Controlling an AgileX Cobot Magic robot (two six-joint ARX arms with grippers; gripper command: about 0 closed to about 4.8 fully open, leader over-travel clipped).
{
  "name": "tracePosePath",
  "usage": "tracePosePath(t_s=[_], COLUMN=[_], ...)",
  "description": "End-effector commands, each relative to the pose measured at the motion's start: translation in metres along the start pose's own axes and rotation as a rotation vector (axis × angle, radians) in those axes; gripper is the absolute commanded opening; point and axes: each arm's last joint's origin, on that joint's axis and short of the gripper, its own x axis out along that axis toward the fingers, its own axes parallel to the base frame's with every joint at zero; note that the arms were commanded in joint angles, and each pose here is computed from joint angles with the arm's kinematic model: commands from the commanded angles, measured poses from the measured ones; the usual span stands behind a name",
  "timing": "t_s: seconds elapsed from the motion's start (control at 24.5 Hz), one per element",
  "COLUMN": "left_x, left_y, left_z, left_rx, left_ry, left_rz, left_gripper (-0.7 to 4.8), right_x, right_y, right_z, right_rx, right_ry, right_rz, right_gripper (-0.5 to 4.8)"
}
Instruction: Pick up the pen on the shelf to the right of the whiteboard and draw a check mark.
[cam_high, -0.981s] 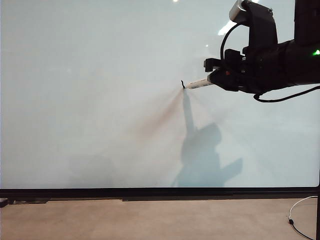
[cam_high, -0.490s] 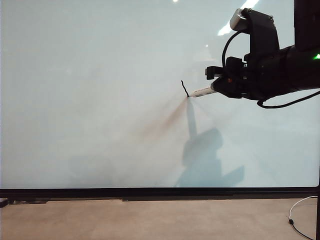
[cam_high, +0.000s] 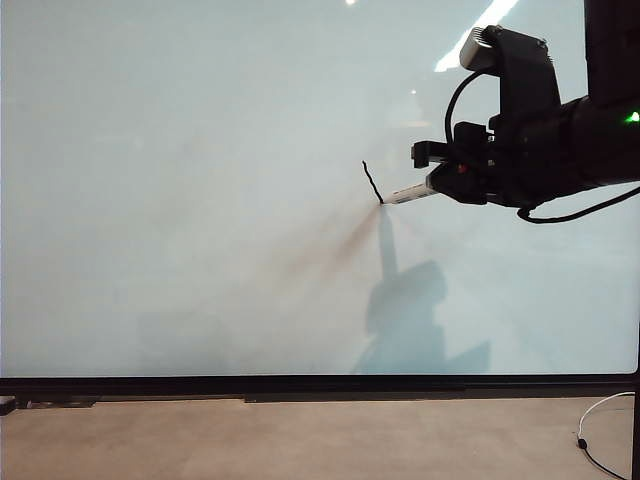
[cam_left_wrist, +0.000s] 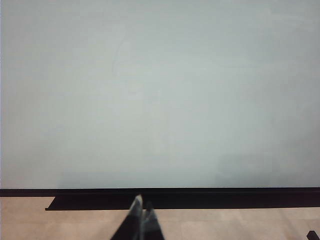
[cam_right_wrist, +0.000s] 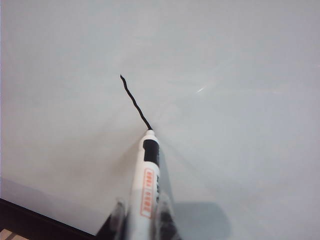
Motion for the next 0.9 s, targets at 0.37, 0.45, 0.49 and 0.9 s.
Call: tracePosePath(t_s=[0.37,0.45,0.49,0.9], left_x=[0.0,0.0,0.0,0.0], left_y=[0.0,0.0,0.0,0.0], left_z=[0.002,0.002,0.002,0.002], left_rx=[0.004,0.004,0.004,0.004], left_ry=[-0.015,-0.015,-0.015,-0.015], left_rz=[-0.001,-0.001,-0.001,-0.001], left_gripper=[-0.05,-0.05,-0.04,-0.05], right_x=[0.0,0.0,0.0,-0.003], right_y=[-0.005,-0.005,-0.005,-0.005], right_z=[0.005,0.006,0.007,0.017], right_rx=[-0.029,-0.03,-0.033,-0.061], right_ry=[-0.039,-0.047,-0.05,-0.089], right_rz=[-0.107,-0.107,-0.111,-0.12], right_gripper=[-0.09,-0.09,-0.09,-0.09])
